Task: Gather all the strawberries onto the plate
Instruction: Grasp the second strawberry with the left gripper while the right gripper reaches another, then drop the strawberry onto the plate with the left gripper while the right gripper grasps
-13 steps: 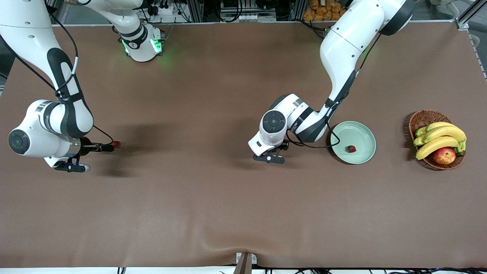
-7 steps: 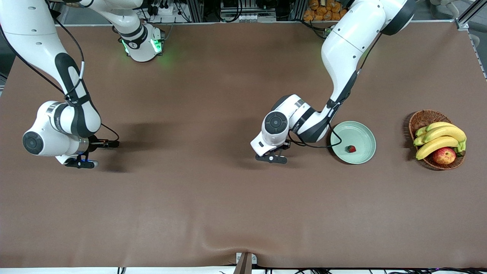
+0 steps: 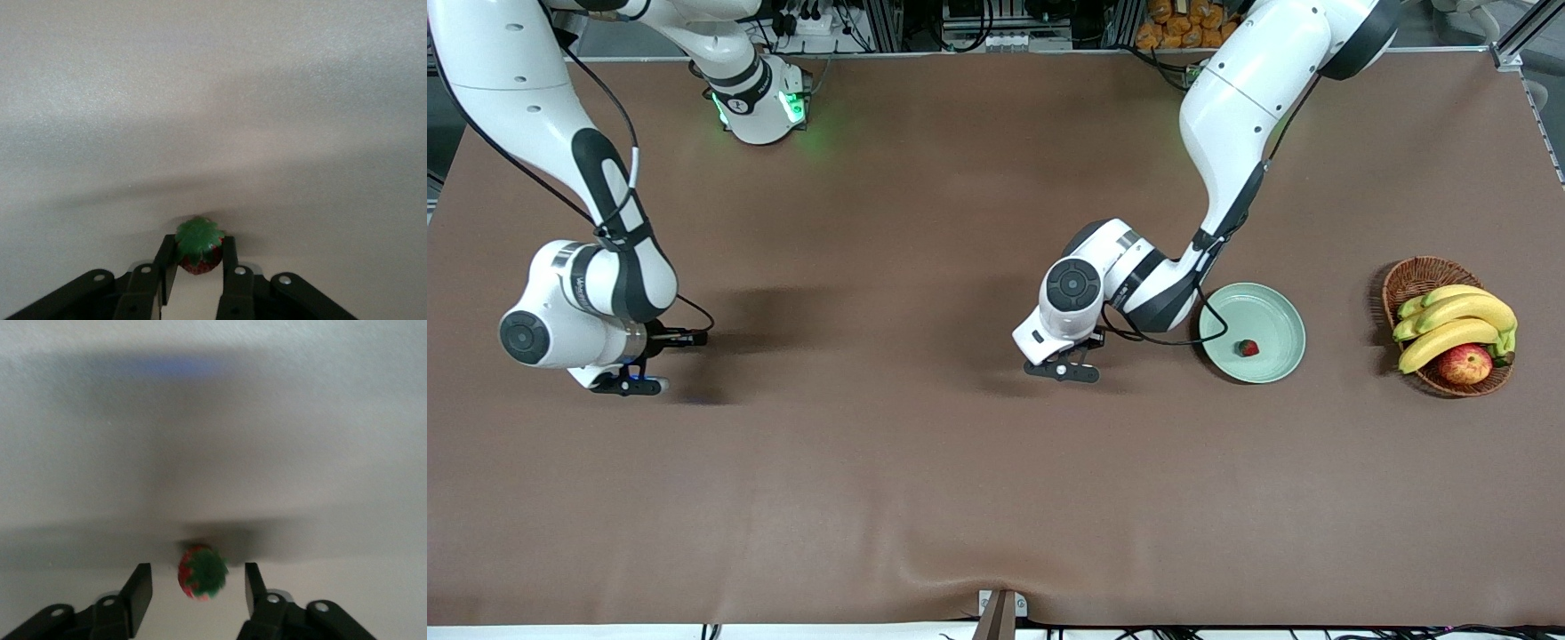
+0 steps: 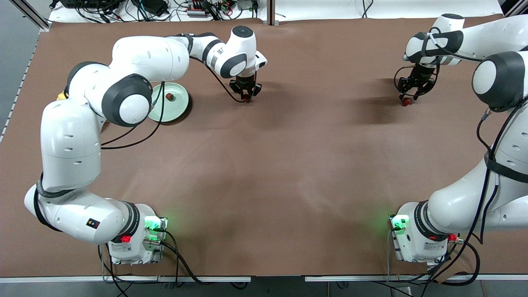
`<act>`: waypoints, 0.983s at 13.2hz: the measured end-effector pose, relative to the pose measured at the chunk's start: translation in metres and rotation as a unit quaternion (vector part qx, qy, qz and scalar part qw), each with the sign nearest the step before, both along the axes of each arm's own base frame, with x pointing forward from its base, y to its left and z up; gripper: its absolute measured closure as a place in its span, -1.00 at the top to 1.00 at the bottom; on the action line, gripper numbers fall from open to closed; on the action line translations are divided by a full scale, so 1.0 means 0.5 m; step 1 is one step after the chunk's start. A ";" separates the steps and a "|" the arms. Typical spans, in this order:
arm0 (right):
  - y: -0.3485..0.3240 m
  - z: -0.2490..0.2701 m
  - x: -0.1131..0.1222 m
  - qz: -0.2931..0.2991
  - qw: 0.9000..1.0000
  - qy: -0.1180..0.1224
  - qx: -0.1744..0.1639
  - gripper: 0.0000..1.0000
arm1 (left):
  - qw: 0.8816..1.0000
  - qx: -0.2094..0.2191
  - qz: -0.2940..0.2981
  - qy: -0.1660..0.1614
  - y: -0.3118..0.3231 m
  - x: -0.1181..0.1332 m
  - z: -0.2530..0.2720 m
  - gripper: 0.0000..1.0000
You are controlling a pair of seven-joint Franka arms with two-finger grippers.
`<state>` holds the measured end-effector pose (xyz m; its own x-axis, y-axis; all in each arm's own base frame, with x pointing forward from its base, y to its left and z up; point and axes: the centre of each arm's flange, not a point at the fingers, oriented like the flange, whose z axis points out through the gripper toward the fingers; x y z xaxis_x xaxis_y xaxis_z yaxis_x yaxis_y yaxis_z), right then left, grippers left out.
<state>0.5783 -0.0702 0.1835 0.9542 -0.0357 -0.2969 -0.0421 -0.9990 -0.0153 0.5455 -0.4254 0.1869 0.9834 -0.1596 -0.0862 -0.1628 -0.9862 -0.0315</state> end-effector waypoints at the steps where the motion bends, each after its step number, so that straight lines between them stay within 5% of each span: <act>1: 0.003 -0.008 0.000 0.001 1.000 0.000 -0.001 0.20 | 1.000 0.000 0.002 -0.001 0.004 0.004 0.001 -0.37; 3: 0.001 -0.020 -0.003 0.001 1.000 0.003 -0.002 0.09 | 1.000 -0.004 0.009 -0.011 0.035 0.036 0.034 -0.37; 5: -0.001 -0.022 -0.004 0.001 1.000 0.005 -0.002 -0.29 | 1.000 0.005 0.002 -0.013 0.105 0.082 0.112 -0.37; 9: 0.017 0.000 0.017 0.009 1.000 -0.005 -0.003 -0.38 | 0.999 0.037 -0.022 0.010 0.314 0.143 0.256 -0.37; 13: 0.257 0.118 0.100 0.012 0.999 -0.037 -0.005 -0.38 | 0.997 0.049 -0.015 0.061 0.542 0.134 0.203 -0.37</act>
